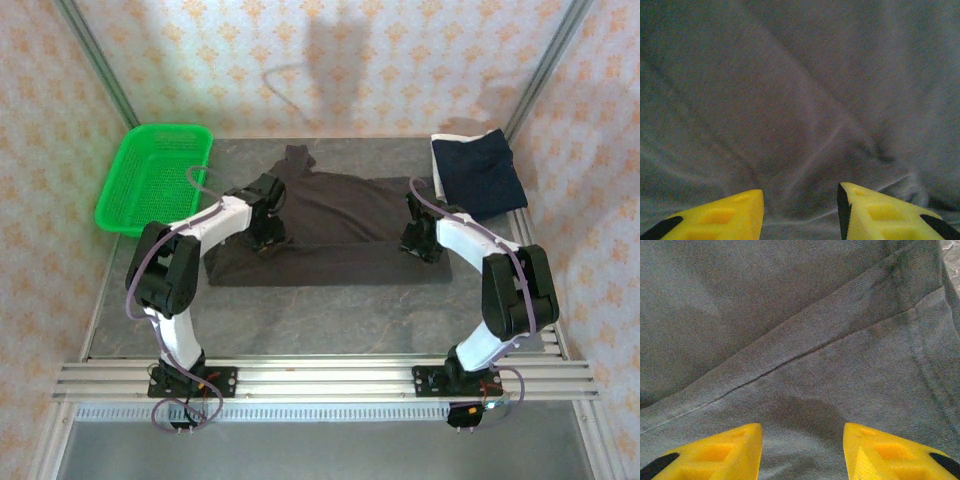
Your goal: Fold and stack the t-shirts
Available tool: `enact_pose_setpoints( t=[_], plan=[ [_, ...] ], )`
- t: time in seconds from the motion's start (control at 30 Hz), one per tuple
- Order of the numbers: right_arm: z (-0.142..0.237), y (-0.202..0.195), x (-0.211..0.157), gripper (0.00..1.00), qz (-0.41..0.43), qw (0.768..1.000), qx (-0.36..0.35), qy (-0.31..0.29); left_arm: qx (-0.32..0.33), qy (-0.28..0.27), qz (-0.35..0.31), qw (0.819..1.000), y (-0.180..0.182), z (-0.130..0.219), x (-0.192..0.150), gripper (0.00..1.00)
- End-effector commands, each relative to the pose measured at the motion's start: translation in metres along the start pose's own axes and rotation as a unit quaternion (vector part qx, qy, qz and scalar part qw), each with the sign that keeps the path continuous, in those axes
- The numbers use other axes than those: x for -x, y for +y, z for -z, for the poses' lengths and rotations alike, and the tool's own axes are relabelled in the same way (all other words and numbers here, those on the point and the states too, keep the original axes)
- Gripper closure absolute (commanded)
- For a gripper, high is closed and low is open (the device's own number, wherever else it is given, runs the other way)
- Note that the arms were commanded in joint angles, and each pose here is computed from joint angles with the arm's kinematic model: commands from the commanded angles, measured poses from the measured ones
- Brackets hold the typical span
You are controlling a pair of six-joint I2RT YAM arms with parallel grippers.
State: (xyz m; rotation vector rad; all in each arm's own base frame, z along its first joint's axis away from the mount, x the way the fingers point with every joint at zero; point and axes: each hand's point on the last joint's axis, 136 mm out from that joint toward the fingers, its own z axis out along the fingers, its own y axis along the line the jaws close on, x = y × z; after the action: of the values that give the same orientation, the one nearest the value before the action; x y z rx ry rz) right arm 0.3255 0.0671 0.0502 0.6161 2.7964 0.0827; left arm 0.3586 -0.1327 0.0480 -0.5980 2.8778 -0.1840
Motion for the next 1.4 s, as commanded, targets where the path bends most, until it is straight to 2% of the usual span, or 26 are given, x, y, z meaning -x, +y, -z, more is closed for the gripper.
enact_pose_setpoints(
  t=[0.0,0.17,0.23,0.43,0.47,0.63,0.67,0.7,0.73,0.8,1.0,1.1,1.17,1.3,1.37],
  plan=[
    [-0.006,-0.003,-0.001,0.53,0.008,1.0,-0.009,-0.002,-0.012,0.003,0.014,1.0,0.002,0.001,-0.009,0.54],
    [-0.004,-0.001,0.002,0.53,0.012,1.0,-0.007,-0.003,-0.013,0.015,0.013,1.0,-0.002,-0.01,-0.01,0.52],
    [-0.003,-0.003,0.003,0.53,0.012,1.0,-0.012,-0.005,-0.013,0.01,0.01,1.0,-0.004,-0.008,-0.006,0.56],
    [-0.003,-0.003,0.002,0.53,0.013,1.0,-0.015,-0.006,-0.004,-0.006,-0.007,1.0,-0.008,0.005,0.008,0.99],
    [-0.003,-0.004,0.003,0.53,0.012,1.0,-0.015,-0.006,-0.002,-0.008,-0.009,1.0,-0.009,0.006,0.01,1.0],
    [-0.001,-0.004,0.002,0.53,0.015,1.0,-0.016,-0.006,0.01,-0.013,-0.02,1.0,-0.005,0.019,0.015,1.0],
    [-0.001,-0.005,0.002,0.53,0.016,1.0,-0.015,-0.007,0.011,-0.013,-0.017,1.0,-0.002,0.02,0.012,0.89],
    [-0.001,-0.005,0.002,0.53,0.017,1.0,-0.016,-0.007,0.008,-0.011,-0.014,1.0,0.0,0.019,0.007,0.74],
    [-0.001,-0.005,0.002,0.53,0.017,1.0,-0.016,-0.007,0.003,-0.007,-0.008,1.0,0.003,0.016,0.001,0.66],
    [-0.003,-0.004,0.002,0.53,0.016,1.0,-0.014,-0.005,-0.007,0.003,0.0,1.0,0.005,0.007,-0.009,0.61],
    [-0.005,0.003,0.003,0.53,0.018,1.0,-0.005,0.004,-0.013,0.02,0.012,1.0,0.007,-0.015,-0.016,0.56],
    [-0.003,0.001,0.004,0.53,0.019,1.0,-0.008,-0.001,-0.012,0.02,0.011,1.0,0.005,-0.017,-0.012,0.56],
    [-0.001,-0.001,0.004,0.53,0.018,1.0,-0.011,-0.004,-0.012,0.015,0.009,1.0,0.004,-0.016,-0.008,0.59],
    [-0.001,-0.002,0.004,0.53,0.017,1.0,-0.014,-0.005,-0.005,0.006,-0.002,1.0,0.003,-0.008,0.0,0.86],
    [-0.001,-0.002,0.004,0.53,0.017,1.0,-0.014,-0.004,-0.001,0.0,-0.006,1.0,0.003,-0.002,0.006,0.93]
  ],
)
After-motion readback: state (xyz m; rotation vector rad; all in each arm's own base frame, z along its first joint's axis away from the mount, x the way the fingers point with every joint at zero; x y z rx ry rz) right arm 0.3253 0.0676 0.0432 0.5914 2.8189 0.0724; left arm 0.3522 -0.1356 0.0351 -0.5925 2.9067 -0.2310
